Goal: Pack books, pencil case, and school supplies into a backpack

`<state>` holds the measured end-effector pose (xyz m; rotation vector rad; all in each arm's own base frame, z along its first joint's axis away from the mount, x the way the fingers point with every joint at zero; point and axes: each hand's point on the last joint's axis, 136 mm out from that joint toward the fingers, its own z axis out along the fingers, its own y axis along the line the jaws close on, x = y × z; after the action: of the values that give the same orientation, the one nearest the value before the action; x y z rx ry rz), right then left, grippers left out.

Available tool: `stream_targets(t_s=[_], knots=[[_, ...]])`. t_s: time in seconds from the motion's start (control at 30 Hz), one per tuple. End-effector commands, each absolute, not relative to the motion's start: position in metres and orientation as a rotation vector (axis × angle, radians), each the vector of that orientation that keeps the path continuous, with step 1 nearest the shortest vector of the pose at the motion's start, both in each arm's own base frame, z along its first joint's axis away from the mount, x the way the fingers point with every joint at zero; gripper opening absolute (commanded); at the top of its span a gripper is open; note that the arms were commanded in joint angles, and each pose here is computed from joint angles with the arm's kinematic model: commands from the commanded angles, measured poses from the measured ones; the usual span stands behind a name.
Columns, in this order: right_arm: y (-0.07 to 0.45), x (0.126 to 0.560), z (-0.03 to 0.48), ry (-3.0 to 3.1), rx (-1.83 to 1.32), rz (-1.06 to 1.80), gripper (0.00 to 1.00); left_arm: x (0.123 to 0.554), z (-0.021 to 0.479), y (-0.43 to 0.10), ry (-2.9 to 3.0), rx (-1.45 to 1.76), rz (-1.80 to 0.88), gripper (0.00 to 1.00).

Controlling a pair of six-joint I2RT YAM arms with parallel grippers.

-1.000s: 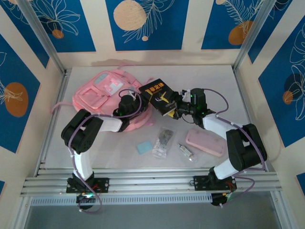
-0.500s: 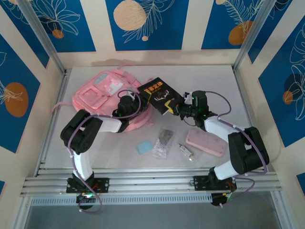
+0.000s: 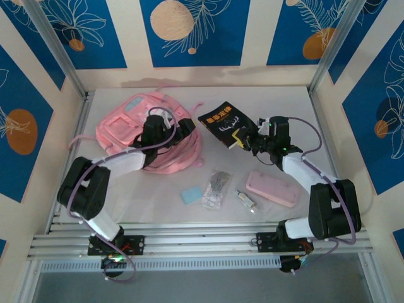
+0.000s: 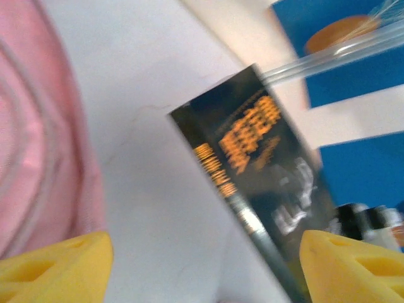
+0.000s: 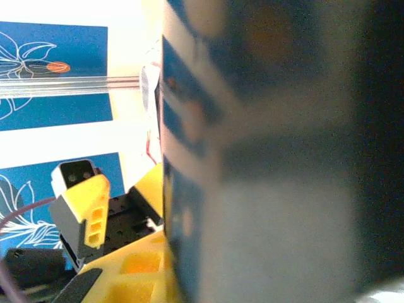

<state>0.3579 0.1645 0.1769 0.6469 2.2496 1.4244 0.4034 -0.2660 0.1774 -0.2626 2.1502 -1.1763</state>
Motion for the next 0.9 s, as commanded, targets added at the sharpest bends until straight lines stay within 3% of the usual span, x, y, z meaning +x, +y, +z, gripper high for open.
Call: stream_targets(t_s=[0.0, 0.2, 0.67, 0.73, 0.87], knots=[[0.161, 0.355, 0.219, 2.197, 0.431, 1.401, 0.00, 0.363, 0.160, -0.241, 2.411, 0.104, -0.783, 0.78], [0.146, 0.352, 0.225, 2.180, 0.433, 1.359, 0.00, 0.354, 0.146, -0.189, 2.516, 0.254, -0.322, 0.78], [0.139, 0.346, 0.223, 2.167, 0.447, 1.374, 0.00, 0.372, 0.078, -0.148, 2.584, 0.486, 0.394, 0.86], [0.138, 0.344, 0.223, 2.165, 0.442, 1.374, 0.00, 0.375, 0.069, -0.144, 2.589, 0.505, 0.456, 0.74], [0.132, 0.341, 0.225, 2.159, 0.449, 1.360, 0.00, 0.376, 0.058, -0.153, 2.625, 0.554, 0.389, 0.22]])
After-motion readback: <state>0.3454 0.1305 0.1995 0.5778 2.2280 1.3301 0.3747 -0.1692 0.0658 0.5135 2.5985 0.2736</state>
